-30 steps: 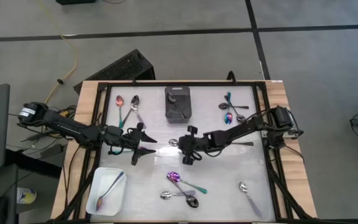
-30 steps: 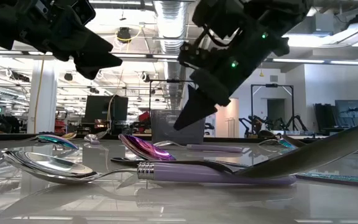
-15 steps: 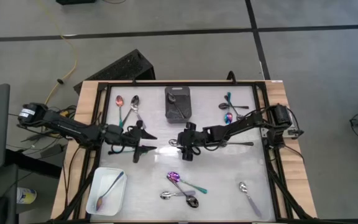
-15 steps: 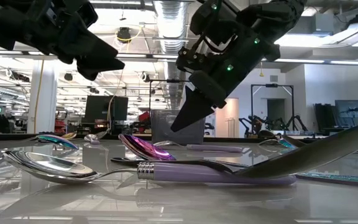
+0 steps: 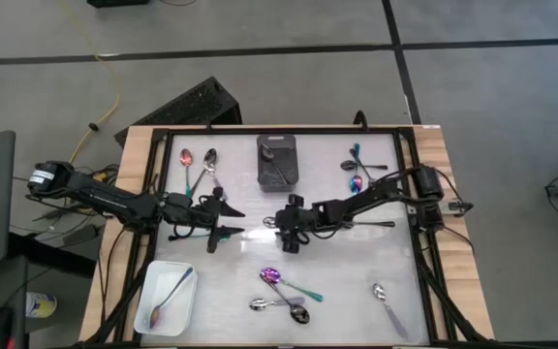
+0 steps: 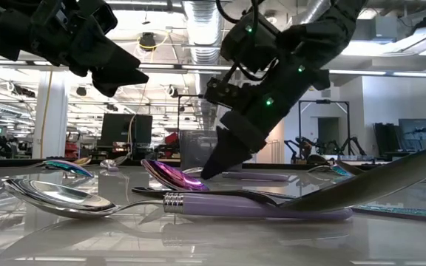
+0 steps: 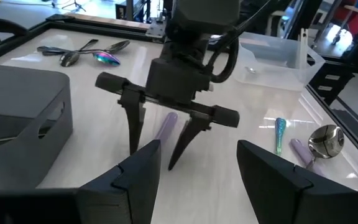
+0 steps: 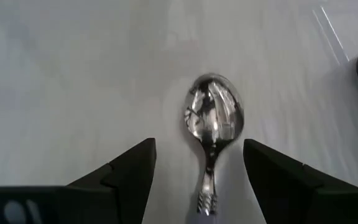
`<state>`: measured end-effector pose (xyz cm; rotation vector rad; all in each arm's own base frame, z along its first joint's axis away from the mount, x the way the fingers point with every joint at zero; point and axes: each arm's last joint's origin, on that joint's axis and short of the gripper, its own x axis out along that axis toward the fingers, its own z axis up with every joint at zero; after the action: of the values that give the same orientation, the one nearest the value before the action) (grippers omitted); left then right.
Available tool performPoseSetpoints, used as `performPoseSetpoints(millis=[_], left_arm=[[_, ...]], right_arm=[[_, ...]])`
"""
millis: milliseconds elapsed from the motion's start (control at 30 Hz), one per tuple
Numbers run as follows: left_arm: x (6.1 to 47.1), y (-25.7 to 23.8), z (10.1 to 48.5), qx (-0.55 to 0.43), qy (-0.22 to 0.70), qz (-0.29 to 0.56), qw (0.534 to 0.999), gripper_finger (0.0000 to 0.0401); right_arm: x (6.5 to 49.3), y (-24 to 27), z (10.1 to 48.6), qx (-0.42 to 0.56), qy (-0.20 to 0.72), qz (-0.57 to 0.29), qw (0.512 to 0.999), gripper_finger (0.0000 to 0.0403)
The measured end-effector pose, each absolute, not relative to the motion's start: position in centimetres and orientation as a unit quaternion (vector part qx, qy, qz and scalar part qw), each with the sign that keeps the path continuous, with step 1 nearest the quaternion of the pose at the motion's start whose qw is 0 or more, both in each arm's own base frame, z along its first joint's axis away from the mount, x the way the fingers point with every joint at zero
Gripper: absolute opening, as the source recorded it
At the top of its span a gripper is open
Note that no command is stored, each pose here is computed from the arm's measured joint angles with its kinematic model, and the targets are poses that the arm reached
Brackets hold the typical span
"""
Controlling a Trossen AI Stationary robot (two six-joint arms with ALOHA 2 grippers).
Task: Sort silverware by color (type)
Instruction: Put the purple spoon into the transparent bin
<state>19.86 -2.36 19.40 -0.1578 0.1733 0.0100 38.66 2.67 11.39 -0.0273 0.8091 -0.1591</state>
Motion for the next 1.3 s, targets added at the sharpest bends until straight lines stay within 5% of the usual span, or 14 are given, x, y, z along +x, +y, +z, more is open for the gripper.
performPoseSetpoints(millis=[333, 667, 933, 1300], left_arm=[[19.9, -2.5, 19.4, -0.088, 0.089, -0.010, 0.992, 0.0196], [19.9, -2.5, 19.4, -0.102, 0.089, -0.009, 0.991, 0.0196], [19.9, -2.5, 19.4, -0.104, 0.090, -0.016, 0.990, 0.0196], [19.9, -2.5, 19.4, -0.081, 0.090, -0.020, 0.992, 0.0196]], right_arm=[[38.7, 3.1, 10.6, -0.008, 0.401, -0.082, 0.912, 0.0233], [38.5, 3.7, 10.9, -0.018, 0.401, -0.078, 0.913, 0.0034], [38.1, 3.6, 13.8, -0.039, 0.367, -0.092, 0.925, 0.0030], [34.1, 6.4, 23.6, -0.005, 0.301, -0.014, 0.954, 0.0018]])
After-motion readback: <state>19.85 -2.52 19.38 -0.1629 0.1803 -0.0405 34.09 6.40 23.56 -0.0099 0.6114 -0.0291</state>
